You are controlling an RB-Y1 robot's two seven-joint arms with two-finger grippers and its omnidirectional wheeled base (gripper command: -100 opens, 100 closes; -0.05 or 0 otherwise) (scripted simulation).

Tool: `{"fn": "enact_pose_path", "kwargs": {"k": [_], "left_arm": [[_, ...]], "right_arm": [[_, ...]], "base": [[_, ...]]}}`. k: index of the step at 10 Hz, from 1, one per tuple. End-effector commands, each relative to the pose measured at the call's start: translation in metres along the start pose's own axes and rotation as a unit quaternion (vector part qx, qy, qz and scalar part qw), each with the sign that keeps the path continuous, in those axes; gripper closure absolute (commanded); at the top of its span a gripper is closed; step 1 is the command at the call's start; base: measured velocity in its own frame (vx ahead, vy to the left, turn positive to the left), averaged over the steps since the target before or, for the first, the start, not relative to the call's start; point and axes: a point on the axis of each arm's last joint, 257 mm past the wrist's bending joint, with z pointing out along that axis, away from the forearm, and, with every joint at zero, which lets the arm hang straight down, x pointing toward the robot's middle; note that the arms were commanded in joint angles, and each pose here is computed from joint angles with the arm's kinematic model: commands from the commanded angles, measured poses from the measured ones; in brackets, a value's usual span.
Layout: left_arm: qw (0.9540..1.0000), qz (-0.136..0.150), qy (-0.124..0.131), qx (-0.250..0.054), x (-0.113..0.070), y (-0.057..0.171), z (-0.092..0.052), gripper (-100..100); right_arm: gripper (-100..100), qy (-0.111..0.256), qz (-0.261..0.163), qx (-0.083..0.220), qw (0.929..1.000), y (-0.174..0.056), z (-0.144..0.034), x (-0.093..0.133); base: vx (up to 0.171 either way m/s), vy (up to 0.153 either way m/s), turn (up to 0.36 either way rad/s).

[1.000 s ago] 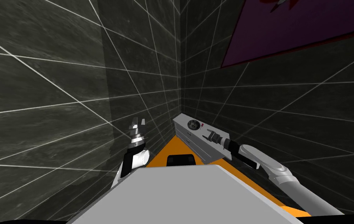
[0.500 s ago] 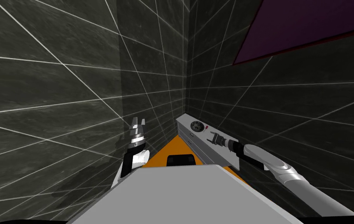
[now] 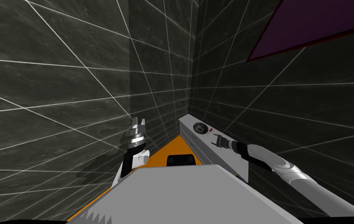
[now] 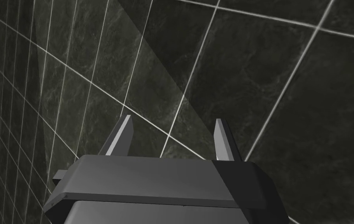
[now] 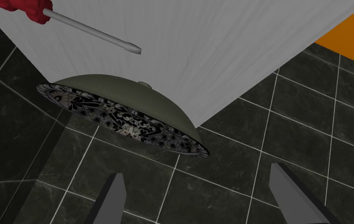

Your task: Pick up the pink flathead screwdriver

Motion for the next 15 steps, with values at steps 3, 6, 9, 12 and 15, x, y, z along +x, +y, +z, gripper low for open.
{"fn": "enact_pose_path", "kwargs": {"k": [3, 6, 9, 12, 15], "left_arm": [[1.0000, 0.000, 0.000, 0.000, 0.000, 0.000, 0.000, 0], [1.0000, 0.000, 0.000, 0.000, 0.000, 0.000, 0.000, 0], [1.0000, 0.000, 0.000, 0.000, 0.000, 0.000, 0.000, 0], [1.0000, 0.000, 0.000, 0.000, 0.000, 0.000, 0.000, 0], [1.0000, 0.000, 0.000, 0.000, 0.000, 0.000, 0.000, 0]], "right_arm": [[-100, 0.064, -0.042, -0.024, 0.9968, -0.005, -0.014, 0.049], [-100, 0.108, -0.060, -0.039, 0.9915, -0.005, -0.026, 0.084], [-100, 0.156, -0.083, -0.066, 0.9821, -0.006, -0.044, 0.118], [-100, 0.205, -0.083, -0.092, 0.9709, -0.001, -0.068, 0.159], [-100, 0.234, -0.085, -0.109, 0.9624, 0.004, -0.082, 0.181]], "base": [[0.024, -0.032, 0.238], [0.028, -0.032, 0.212], [0.033, -0.032, 0.224], [0.035, -0.040, 0.257], [0.040, -0.041, 0.145]]}}
